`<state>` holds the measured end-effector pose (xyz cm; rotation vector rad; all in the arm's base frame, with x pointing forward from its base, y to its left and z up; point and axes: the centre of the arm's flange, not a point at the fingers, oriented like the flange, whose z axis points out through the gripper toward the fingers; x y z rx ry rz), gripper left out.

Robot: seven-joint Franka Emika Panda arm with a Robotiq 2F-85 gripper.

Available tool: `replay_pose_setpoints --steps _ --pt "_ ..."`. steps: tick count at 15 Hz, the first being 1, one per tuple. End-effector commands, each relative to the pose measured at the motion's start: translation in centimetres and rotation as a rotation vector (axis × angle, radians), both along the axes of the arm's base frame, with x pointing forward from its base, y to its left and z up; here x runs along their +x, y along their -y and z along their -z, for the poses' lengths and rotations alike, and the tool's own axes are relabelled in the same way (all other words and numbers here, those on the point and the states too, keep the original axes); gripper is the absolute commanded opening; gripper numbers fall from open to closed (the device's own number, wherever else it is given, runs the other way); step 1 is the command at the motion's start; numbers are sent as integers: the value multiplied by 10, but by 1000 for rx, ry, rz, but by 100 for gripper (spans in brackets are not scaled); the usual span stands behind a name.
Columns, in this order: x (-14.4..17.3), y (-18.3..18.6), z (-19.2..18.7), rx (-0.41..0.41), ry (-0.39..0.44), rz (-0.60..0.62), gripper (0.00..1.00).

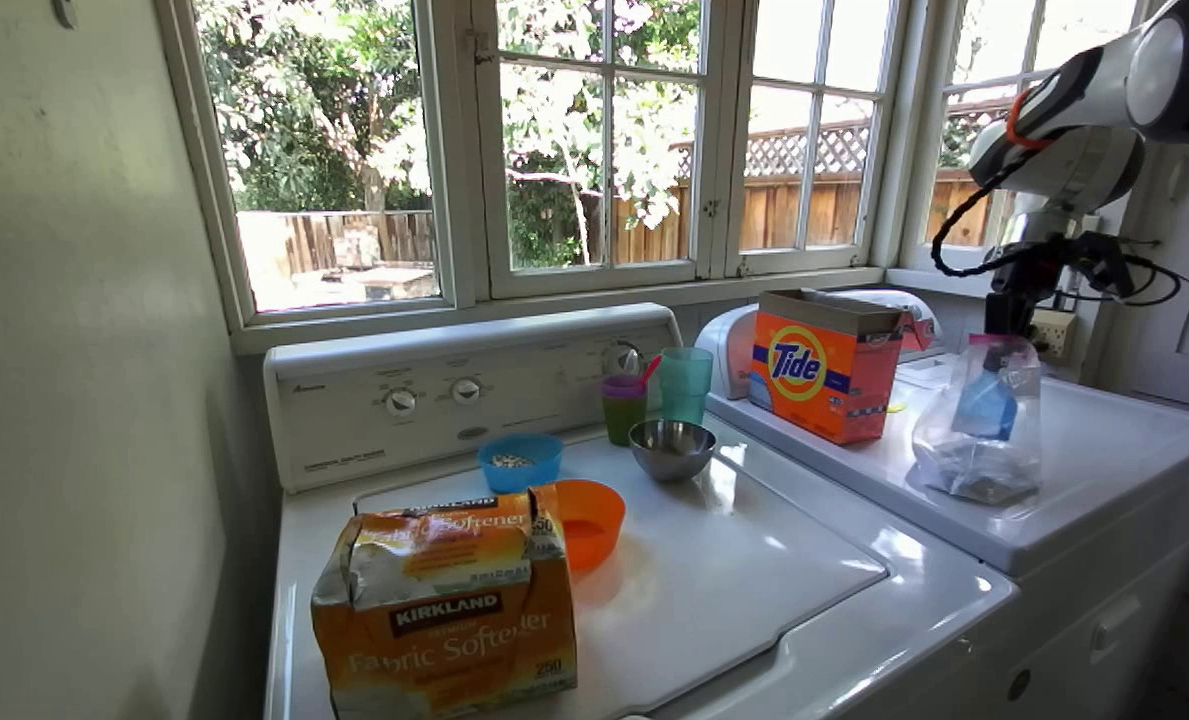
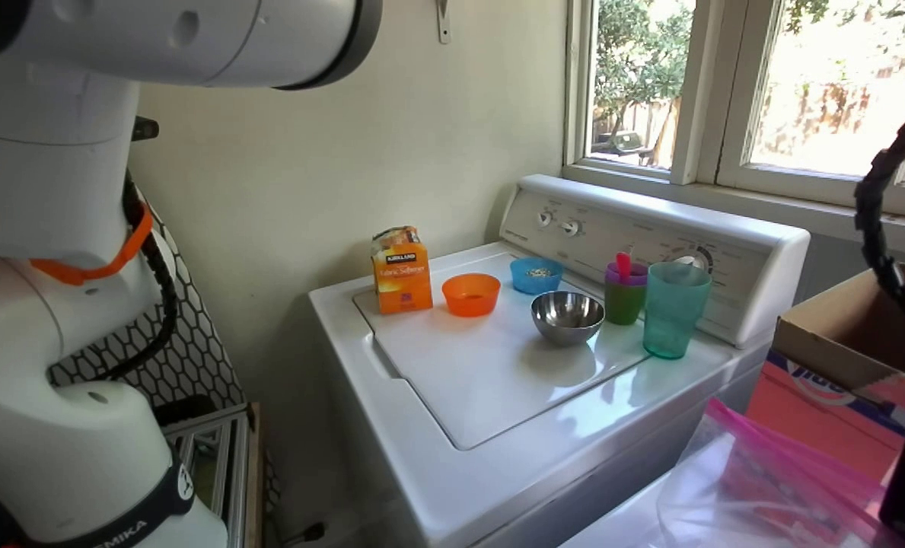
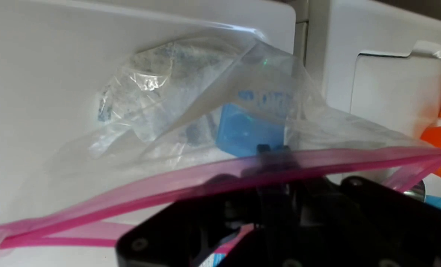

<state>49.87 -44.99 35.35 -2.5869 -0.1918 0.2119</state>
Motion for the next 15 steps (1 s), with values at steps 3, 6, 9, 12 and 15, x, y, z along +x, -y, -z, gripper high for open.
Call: replay_pose_setpoints --steps 3,6,9,12,15 --pt "1 23 -10 48 75 66 2" --pt "4 23 -9 80 100 92 2" --pt "6 26 -8 109 96 116 2" --pt "3 33 -8 122 100 154 2" --pt "-1 39 -11 144 125 166 2"
